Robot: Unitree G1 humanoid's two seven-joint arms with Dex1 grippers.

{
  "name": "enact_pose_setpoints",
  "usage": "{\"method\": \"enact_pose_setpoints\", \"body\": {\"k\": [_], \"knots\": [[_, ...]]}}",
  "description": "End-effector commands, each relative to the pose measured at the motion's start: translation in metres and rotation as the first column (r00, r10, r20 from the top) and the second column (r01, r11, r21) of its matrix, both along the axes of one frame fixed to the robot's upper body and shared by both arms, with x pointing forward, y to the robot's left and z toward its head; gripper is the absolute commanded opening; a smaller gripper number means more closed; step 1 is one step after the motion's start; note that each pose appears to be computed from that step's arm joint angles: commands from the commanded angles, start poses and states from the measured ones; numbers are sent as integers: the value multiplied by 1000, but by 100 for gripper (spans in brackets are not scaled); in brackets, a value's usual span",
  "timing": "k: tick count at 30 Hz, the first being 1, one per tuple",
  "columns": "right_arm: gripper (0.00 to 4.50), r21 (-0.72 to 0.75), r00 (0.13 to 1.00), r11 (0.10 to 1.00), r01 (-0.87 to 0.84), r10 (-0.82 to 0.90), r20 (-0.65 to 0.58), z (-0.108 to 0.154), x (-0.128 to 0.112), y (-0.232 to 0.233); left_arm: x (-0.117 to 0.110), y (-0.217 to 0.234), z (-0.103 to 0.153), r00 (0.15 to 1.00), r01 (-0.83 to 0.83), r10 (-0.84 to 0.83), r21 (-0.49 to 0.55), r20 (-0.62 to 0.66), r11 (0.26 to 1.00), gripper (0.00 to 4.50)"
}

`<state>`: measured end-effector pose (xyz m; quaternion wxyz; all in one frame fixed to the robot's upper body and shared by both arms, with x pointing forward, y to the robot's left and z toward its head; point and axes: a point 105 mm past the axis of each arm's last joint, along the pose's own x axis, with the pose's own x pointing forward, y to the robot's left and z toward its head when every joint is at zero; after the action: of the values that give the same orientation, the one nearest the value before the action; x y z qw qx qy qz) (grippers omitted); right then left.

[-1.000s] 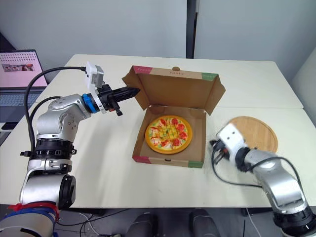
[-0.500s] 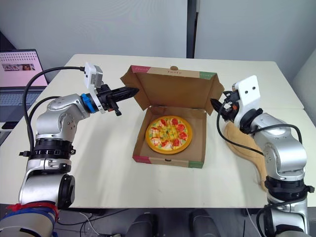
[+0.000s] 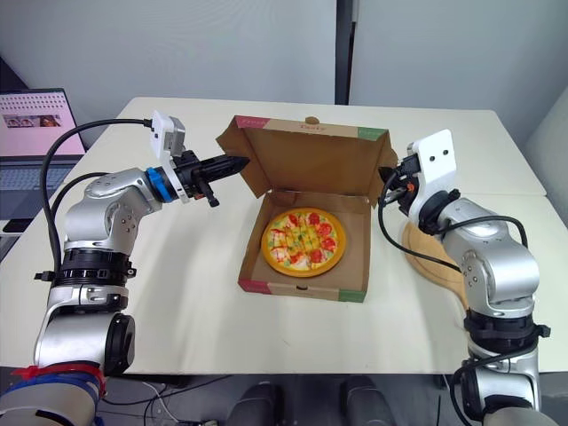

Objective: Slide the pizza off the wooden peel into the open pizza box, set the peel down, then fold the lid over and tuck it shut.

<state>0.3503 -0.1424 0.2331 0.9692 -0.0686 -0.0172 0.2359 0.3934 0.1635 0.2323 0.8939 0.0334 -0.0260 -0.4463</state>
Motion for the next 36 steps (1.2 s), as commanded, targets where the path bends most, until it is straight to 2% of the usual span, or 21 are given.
{"method": "enact_pose_setpoints", "body": {"k": [1, 7, 15, 24, 36], "knots": [[4, 22, 999, 1000, -17, 16, 46, 20, -9, 11, -9, -11, 12, 999, 18, -19, 20, 40, 1000, 0], [4, 73, 1000, 997, -8, 7, 7, 22, -17, 23, -24, -23, 11, 1000, 22, -22, 0, 4, 1000, 0], [4, 95, 999, 995, -8, 13, -44, 11, -28, 33, -33, -20, -1, 999, -6, 5, -18, -39, 1000, 0], [4, 93, 999, 995, -28, 31, -34, 22, -32, 36, -38, -18, -3, 999, -14, 13, -30, -35, 999, 0], [4, 143, 994, 990, 15, 1, -110, -16, -48, 41, -54, -14, -30, 992, -86, 78, -76, -103, 993, 0]]}}
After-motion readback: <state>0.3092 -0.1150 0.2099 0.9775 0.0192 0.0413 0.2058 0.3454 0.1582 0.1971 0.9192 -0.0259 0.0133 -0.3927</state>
